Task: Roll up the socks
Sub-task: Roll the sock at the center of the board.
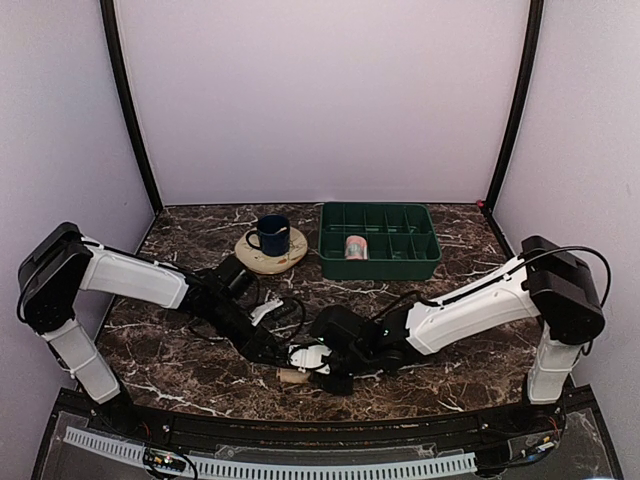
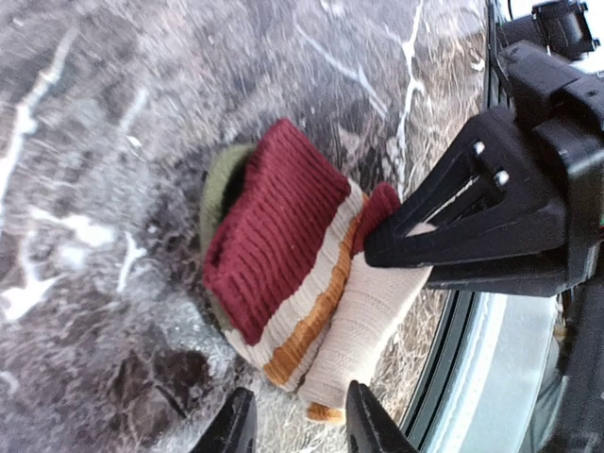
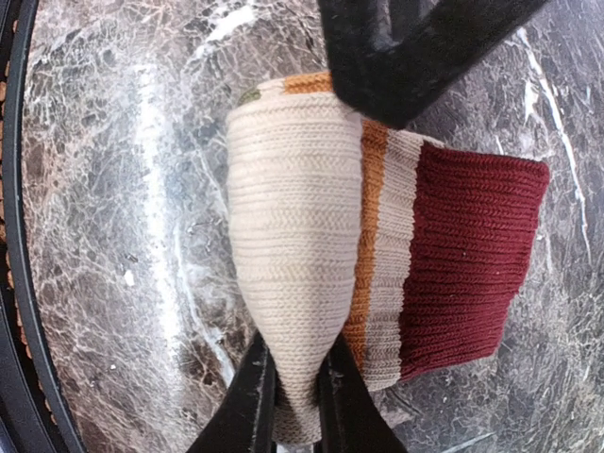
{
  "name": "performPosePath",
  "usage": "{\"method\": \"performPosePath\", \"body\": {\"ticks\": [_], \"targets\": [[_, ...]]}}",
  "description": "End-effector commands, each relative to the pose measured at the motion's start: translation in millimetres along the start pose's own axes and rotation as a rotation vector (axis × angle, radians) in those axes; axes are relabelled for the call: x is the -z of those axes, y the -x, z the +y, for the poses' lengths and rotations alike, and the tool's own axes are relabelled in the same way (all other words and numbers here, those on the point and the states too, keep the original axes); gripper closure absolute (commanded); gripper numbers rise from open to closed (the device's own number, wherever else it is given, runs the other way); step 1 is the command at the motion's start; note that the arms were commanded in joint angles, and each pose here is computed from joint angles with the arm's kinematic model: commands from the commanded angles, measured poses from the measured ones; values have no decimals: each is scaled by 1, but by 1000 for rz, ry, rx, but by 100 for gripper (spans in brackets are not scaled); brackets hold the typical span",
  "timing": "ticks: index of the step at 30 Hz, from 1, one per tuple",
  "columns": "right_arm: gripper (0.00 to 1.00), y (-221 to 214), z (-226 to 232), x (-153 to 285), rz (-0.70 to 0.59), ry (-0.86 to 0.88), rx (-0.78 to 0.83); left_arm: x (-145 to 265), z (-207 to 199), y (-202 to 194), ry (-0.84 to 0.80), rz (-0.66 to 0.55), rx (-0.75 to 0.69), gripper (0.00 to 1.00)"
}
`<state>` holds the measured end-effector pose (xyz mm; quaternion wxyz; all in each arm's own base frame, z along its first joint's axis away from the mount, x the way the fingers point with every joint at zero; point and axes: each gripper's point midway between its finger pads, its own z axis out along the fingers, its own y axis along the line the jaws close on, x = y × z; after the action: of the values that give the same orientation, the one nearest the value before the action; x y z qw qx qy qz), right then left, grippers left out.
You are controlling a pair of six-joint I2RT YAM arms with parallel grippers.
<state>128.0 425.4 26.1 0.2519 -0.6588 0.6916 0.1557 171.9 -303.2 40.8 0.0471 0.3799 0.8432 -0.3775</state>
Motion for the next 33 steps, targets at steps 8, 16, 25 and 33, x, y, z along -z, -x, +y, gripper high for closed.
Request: {"method": "performPosePath", "body": {"ticks": [8, 16, 25, 33], "targets": [[100, -23, 14, -10, 80, 199, -201, 26, 3, 19, 106, -226, -25, 63], [100, -28, 14, -8, 77, 303, -303, 41, 3, 23, 185, -407, -89, 60], [100, -34, 14, -6, 80, 425, -402, 25, -28, 20, 256, -427, -343, 60], [100, -41, 15, -6, 99, 494, -449, 10, -33, 13, 290, -371, -443, 59]]}}
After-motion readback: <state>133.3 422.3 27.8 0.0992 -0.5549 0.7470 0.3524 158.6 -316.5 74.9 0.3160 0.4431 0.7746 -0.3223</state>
